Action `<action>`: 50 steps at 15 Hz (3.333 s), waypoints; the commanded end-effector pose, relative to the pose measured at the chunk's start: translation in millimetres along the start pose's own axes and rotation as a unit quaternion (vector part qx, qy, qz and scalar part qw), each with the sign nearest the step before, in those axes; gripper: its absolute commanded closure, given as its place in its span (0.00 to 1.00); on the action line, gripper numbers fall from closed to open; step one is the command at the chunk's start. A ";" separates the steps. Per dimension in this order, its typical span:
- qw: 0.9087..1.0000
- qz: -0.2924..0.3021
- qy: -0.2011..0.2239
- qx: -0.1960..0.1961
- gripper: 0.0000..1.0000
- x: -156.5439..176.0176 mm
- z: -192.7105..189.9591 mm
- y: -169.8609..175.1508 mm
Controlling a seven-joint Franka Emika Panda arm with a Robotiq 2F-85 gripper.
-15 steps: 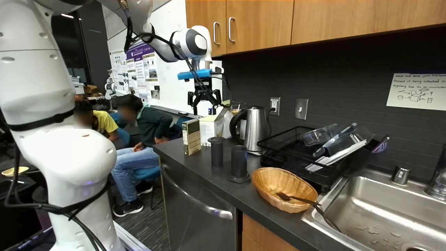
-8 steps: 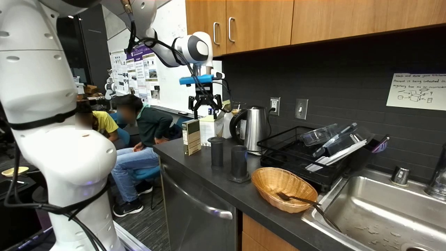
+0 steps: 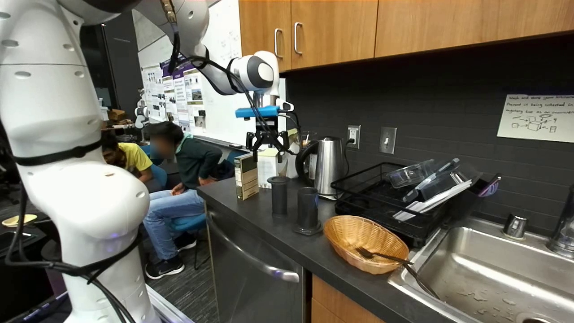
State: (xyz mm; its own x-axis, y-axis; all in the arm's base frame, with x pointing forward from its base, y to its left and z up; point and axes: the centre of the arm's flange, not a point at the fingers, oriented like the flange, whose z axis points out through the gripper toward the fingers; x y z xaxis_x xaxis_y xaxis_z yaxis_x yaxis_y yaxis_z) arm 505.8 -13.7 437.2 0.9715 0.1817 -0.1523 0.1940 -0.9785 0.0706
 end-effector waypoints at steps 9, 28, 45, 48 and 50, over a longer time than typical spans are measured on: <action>0.999 -0.032 -0.001 0.016 0.00 22.3 22.9 -2.9; 0.998 -0.042 -0.019 0.039 0.00 27.3 47.2 -5.8; 0.999 -0.026 -0.016 0.039 0.00 0.0 29.8 -4.1; 0.999 -0.024 -0.021 0.042 0.00 -1.8 33.3 -3.0; 0.998 -0.024 -0.025 0.043 0.00 -2.2 36.2 -1.6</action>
State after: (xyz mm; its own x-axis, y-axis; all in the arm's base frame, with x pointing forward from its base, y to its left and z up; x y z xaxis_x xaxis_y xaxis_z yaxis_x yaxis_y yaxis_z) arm 508.3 -13.7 399.4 0.9505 0.2373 -0.2008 0.2406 -0.9706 -0.0083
